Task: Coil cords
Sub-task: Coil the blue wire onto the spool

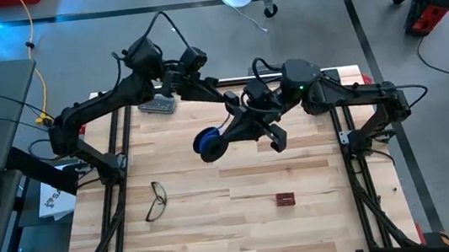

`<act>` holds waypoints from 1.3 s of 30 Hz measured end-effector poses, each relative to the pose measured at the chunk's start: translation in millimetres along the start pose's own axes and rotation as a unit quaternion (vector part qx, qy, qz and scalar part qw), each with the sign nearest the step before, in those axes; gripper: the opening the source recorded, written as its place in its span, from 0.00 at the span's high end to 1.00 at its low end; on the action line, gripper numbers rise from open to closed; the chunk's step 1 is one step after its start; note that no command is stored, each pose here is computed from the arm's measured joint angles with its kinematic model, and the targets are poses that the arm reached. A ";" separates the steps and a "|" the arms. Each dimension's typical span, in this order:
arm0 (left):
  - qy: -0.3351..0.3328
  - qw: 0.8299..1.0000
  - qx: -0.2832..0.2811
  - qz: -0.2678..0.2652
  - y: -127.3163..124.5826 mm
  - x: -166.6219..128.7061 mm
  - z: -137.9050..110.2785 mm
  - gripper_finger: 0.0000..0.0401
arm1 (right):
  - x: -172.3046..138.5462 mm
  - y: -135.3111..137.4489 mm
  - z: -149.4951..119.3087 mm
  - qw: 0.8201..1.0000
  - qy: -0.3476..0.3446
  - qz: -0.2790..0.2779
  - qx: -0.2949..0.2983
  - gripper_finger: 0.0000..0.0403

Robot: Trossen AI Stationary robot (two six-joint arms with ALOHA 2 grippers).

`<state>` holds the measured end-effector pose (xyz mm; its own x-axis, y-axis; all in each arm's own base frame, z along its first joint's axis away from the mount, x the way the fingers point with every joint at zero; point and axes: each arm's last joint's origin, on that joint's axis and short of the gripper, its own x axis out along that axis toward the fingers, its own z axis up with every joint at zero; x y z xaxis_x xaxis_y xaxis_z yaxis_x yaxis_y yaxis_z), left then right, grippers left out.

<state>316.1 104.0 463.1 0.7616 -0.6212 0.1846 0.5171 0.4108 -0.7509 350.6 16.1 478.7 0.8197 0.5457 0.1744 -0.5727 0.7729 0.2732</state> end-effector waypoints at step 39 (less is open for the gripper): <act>-0.114 0.949 0.208 0.207 -6.2 -1.5 -66.1 0.64 | -31.2 -24.6 36.1 0.994 -0.094 0.003 -0.063 1.00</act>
<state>286.0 58.3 425.6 0.9733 -0.2080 0.0969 0.2287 0.8453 -0.4829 339.7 -31.7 500.7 0.7974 0.4896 0.3528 -0.5653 0.8106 0.1527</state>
